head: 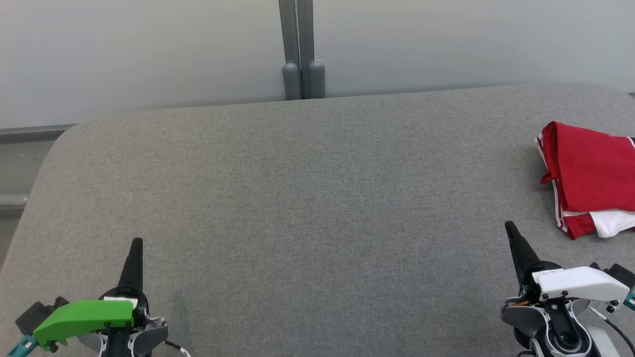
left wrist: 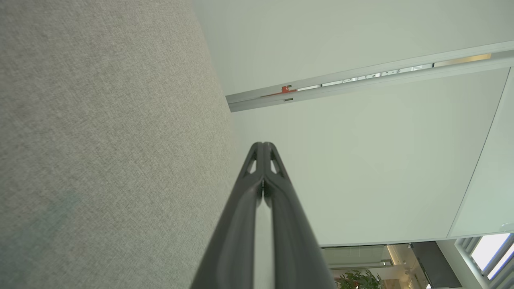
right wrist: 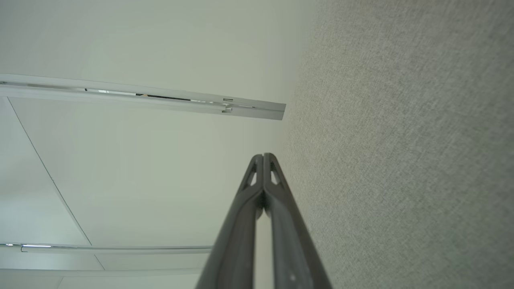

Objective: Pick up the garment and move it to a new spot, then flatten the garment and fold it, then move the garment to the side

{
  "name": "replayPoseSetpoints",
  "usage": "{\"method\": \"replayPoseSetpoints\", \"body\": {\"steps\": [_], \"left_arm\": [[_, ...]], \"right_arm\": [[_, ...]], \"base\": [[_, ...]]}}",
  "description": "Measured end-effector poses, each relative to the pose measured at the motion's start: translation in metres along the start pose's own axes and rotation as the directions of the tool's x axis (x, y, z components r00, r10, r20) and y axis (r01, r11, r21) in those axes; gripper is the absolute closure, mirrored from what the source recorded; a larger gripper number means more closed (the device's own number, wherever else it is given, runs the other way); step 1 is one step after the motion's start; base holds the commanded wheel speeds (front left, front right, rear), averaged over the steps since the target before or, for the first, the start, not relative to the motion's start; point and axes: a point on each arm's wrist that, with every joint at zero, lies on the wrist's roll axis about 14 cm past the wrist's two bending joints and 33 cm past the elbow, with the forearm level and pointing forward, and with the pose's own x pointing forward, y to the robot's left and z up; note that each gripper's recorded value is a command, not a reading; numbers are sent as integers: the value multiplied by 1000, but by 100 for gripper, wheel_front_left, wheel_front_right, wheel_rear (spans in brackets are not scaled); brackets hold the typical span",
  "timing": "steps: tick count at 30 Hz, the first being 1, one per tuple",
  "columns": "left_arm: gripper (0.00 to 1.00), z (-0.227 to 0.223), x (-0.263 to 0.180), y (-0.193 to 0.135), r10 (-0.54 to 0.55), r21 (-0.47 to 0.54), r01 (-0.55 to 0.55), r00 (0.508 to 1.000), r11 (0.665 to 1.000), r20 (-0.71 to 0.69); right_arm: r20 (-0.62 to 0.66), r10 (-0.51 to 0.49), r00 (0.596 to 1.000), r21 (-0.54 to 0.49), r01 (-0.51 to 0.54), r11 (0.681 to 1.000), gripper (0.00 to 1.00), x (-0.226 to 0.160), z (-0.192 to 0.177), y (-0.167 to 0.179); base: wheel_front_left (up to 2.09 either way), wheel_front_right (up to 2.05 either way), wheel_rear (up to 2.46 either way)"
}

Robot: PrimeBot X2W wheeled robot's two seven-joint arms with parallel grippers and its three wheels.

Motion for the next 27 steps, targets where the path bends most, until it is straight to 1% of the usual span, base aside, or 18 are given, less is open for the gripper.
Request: {"method": "replayPoseSetpoints", "body": {"steps": [13,27], "left_arm": [[100,4,2,-6,-29,-87,29,1000,996,4],[100,8,4,-13,-59,-167,61,998,984,13]], "right_arm": [[3,10,1000,90,-11,996,100,2,3,2],[5,23,1000,176,-24,984,100,3,6,5]], "base": [[0,0,0],[0,0,0]]}}
